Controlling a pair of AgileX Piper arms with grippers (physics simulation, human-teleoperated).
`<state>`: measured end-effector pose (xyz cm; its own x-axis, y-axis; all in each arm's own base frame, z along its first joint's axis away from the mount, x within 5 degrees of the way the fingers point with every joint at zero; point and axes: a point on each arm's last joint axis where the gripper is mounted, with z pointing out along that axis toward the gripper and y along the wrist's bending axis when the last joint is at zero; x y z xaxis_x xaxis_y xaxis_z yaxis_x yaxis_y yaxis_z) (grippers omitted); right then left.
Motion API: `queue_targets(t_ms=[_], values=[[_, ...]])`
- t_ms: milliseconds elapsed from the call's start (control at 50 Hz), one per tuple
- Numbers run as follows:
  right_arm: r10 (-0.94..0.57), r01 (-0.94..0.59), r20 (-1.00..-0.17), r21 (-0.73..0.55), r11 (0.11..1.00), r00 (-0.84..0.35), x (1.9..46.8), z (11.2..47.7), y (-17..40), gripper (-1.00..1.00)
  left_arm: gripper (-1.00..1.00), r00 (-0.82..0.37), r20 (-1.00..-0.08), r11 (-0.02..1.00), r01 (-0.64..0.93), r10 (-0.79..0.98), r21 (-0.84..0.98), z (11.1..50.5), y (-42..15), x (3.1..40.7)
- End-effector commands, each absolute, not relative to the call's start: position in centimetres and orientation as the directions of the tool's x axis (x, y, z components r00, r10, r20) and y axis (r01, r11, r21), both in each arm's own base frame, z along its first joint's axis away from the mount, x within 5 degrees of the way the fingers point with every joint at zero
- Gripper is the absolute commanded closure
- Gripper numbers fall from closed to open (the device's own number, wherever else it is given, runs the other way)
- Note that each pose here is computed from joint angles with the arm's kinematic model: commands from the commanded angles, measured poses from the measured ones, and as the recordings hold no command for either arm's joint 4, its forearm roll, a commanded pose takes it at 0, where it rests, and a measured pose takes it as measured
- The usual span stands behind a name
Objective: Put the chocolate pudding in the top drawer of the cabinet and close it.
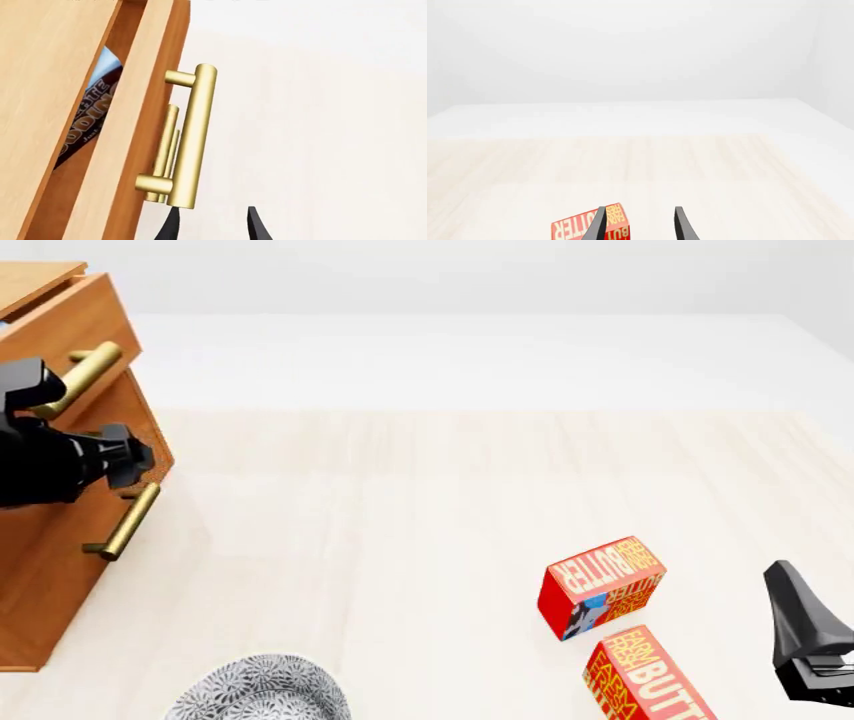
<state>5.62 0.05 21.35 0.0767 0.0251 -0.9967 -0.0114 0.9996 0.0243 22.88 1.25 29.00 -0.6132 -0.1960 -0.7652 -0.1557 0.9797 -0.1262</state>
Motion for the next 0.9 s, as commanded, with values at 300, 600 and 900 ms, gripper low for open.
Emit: queue_targets(t_ms=[300, 600, 900], values=[[0.022, -0.011, -0.997, 0.021, 1.0, 0.078, 5.6, 21.3, 0.1, -1.0, -1.0, -0.58, -0.765, 0.944, -0.309, -0.282, -0.114, 28.8, 5.0, 22.3], [0.022, -0.011, -0.997, 0.021, 1.0, 0.078, 5.6, 21.3, 0.1, -1.0, -1.0, -0.529, -0.782, 0.913, -0.391, -0.328, -0.119, 31.1, 7.4, 22.9], [0.022, -0.011, -0.997, 0.021, 1.0, 0.078, 5.6, 21.4, 0.1, -1.0, -1.0, -0.522, -0.773, 0.894, -0.431, -0.359, -0.125, 30.3, 8.1, 22.3]])
